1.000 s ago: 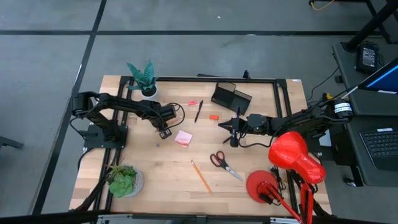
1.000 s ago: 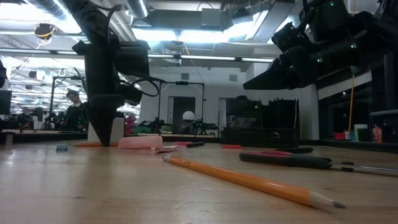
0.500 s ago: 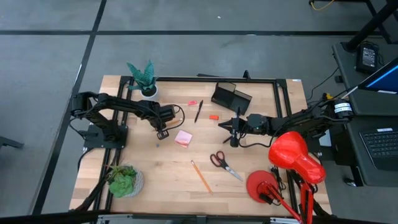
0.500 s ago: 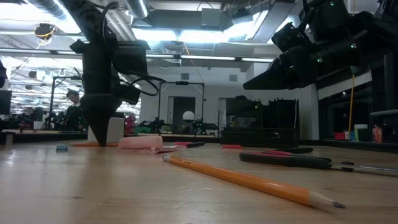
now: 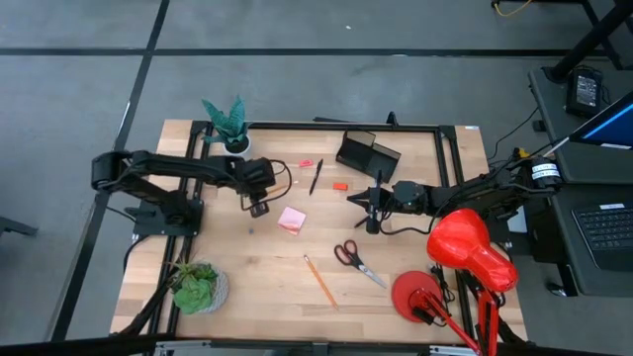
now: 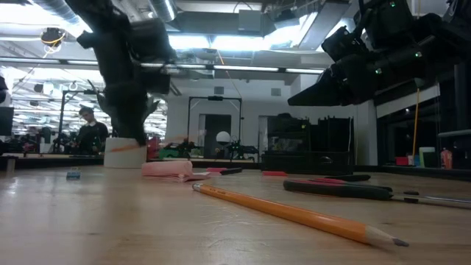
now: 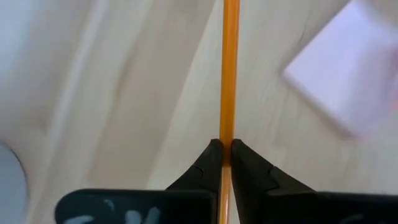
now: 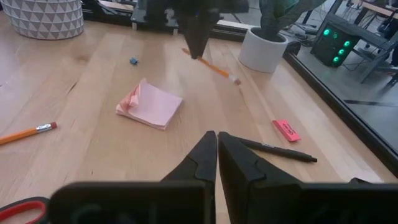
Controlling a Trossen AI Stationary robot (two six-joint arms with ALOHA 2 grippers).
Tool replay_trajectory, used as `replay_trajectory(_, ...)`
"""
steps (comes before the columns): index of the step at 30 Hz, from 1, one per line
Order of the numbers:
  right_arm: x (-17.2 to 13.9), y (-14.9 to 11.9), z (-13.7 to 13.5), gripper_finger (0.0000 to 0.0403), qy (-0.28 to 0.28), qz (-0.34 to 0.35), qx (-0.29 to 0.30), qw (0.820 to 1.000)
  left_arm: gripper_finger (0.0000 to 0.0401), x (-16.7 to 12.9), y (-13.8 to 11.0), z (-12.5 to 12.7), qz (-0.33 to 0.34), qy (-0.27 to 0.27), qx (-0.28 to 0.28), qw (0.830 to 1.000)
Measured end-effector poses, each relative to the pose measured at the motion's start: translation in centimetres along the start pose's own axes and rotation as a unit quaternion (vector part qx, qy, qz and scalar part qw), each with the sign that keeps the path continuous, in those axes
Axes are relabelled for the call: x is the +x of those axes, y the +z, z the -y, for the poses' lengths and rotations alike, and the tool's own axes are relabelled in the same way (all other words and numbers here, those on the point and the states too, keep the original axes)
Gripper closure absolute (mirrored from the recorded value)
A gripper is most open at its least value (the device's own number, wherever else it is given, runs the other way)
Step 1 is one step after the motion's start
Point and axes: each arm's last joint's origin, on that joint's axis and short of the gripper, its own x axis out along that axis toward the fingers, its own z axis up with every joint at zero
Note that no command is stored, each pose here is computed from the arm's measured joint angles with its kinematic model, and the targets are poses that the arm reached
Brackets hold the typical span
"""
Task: Pick and place office supplies into organizer
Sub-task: Put the top pencil into the black desk organizer
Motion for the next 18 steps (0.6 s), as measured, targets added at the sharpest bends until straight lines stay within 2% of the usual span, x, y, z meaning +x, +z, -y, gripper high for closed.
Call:
replay_trajectory(6,0.0,0.1,0.0,0.0382,0.000,0.003,-0.007,1.000,0.0386,-2.2,1.3,0.0,0.105,-0.004,0.048,0.993)
replay_trajectory(9,0.0,0.6,0.1,0.0382,-0.005,0.029,-0.002,1.000,0.0386,-3.0,2.0,0.0,0.158,-0.001,0.075,0.985)
replay_trajectory(14,-0.1,1.8,0.3,0.0382,-0.014,0.090,0.009,0.996,0.0386,-3.9,3.6,0.2,0.256,-0.019,0.107,0.961)
replay_trajectory(18,-0.2,2.1,0.4,0.0382,-0.017,0.107,0.012,0.994,0.0386,-4.5,4.7,0.5,0.316,-0.040,0.137,0.938)
